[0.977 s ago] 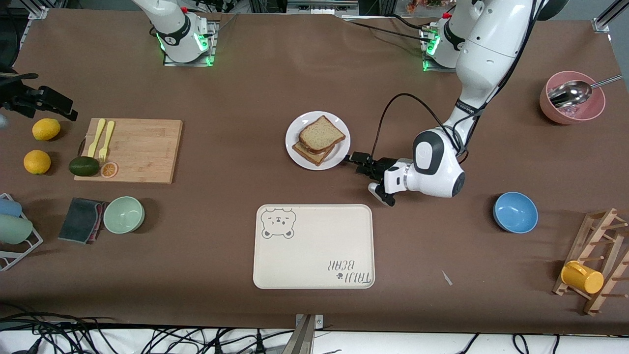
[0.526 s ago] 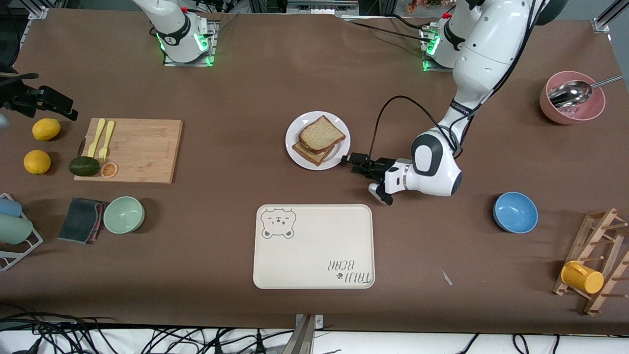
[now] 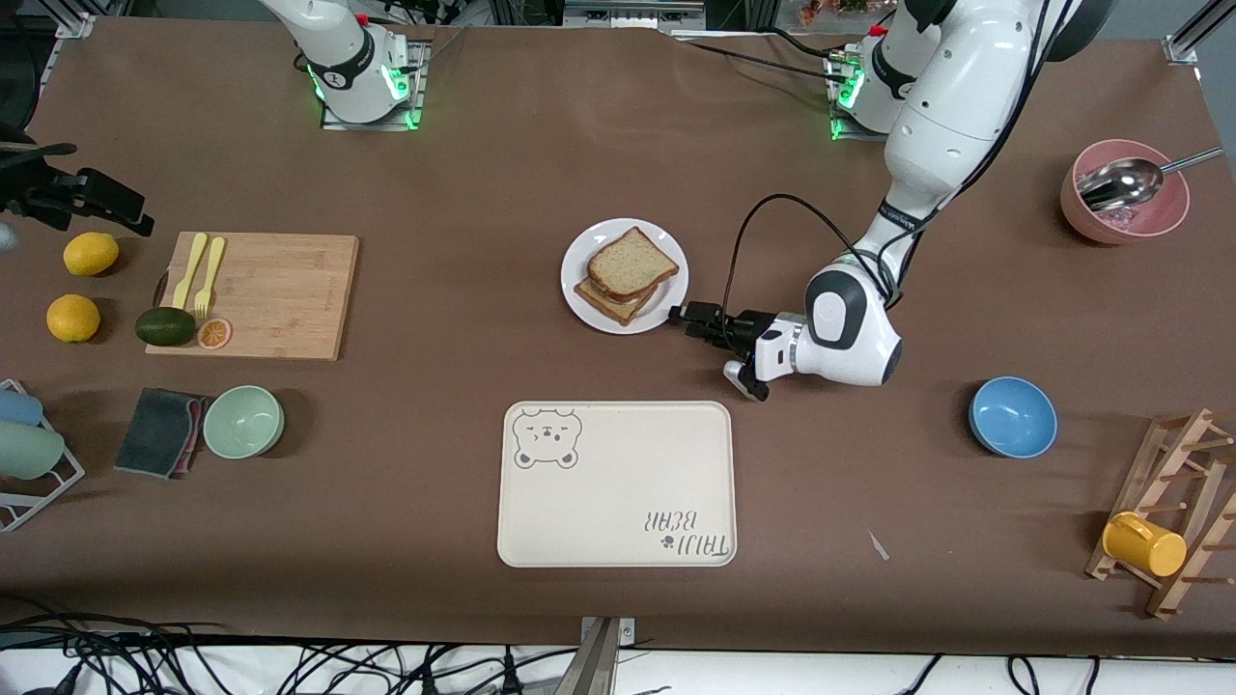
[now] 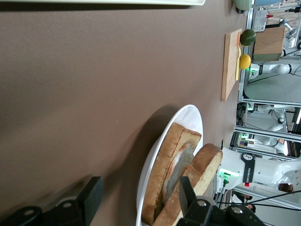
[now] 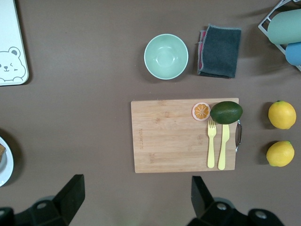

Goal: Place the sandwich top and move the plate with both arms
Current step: 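Grip the white plate rim with the left gripper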

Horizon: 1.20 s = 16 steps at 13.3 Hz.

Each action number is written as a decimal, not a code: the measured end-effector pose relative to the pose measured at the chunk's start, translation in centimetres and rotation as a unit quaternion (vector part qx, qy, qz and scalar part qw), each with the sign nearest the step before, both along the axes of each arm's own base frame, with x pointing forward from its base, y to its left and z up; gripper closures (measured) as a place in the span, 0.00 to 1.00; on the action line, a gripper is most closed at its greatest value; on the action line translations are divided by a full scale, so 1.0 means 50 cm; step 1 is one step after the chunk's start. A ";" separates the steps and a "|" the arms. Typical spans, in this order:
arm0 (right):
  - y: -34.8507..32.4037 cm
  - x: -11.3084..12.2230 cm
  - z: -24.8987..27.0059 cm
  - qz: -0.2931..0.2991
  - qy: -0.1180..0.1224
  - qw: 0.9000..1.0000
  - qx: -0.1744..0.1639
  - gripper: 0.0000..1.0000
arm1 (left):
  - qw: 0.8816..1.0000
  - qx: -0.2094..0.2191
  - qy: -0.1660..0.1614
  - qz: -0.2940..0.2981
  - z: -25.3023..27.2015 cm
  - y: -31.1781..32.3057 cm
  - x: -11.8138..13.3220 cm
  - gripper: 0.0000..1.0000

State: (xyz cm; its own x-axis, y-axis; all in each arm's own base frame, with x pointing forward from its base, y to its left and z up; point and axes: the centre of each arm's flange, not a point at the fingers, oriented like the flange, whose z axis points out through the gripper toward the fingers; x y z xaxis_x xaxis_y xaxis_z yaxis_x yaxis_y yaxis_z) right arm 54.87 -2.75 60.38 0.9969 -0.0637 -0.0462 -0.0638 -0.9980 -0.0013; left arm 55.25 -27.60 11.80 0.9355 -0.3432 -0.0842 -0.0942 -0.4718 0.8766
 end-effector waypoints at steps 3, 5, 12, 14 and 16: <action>0.000 0.000 0.000 0.000 0.000 1.000 0.000 0.00 | 1.000 -0.003 0.001 0.000 0.000 -0.003 -0.002 0.47; 0.000 0.000 0.000 0.000 0.000 1.000 0.000 0.00 | 1.000 -0.004 0.003 0.000 -0.002 -0.006 -0.004 0.48; 0.000 0.000 0.000 0.000 0.000 1.000 0.000 0.00 | 1.000 -0.010 -0.004 -0.008 -0.009 -0.009 -0.008 0.48; 0.000 0.000 0.000 0.000 0.000 1.000 0.000 0.00 | 1.000 -0.012 -0.005 -0.011 -0.011 -0.012 -0.011 0.52; 0.000 0.000 0.000 0.000 0.000 1.000 0.000 0.00 | 1.000 -0.013 -0.005 -0.016 -0.012 -0.022 -0.017 0.62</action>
State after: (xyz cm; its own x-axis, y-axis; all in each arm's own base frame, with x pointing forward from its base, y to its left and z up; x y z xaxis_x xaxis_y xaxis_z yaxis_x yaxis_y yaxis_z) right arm 54.87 -2.73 60.38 0.9969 -0.0633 -0.0467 -0.0635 -0.9980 -0.0013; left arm 54.41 -28.68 11.18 0.9249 -0.3745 -0.0658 -0.1170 -0.4449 0.8879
